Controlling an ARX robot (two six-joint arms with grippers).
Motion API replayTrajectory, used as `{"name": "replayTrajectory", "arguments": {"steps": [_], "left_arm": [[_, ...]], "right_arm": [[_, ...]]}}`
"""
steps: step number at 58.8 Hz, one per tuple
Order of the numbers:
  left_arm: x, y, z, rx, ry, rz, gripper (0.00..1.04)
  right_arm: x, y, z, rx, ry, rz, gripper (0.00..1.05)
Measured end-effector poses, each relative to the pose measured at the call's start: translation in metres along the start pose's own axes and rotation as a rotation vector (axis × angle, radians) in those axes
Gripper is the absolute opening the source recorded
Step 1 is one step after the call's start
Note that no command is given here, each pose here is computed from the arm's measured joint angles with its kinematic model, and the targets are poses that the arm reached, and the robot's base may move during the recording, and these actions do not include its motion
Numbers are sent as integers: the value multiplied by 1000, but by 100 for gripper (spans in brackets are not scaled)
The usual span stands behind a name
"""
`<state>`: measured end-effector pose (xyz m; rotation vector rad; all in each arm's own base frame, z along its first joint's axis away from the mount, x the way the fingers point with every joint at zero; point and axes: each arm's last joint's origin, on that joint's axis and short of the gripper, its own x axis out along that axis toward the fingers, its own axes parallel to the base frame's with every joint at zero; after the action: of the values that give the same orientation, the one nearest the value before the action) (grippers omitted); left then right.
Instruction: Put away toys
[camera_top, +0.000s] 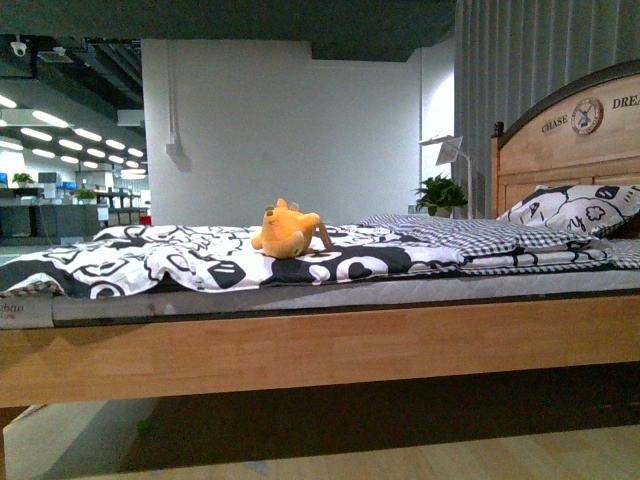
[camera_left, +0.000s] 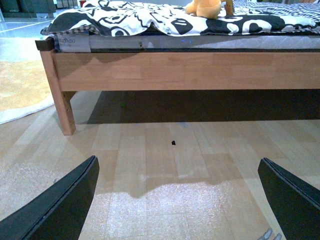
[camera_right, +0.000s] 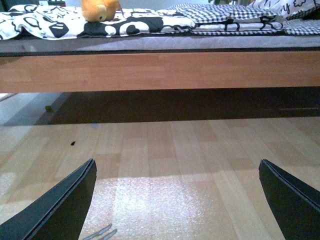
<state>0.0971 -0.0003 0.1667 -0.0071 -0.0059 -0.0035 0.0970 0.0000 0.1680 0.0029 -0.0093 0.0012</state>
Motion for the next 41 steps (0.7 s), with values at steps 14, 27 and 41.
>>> {"name": "replayTrajectory", "arguments": {"steps": [14,27,41], "left_arm": [[0,0,0,0,0,0,98],[0,0,0,0,0,0,98],[0,0,0,0,0,0,98]], "right_arm": [[0,0,0,0,0,0,98],[0,0,0,0,0,0,98],[0,0,0,0,0,0,98]]}}
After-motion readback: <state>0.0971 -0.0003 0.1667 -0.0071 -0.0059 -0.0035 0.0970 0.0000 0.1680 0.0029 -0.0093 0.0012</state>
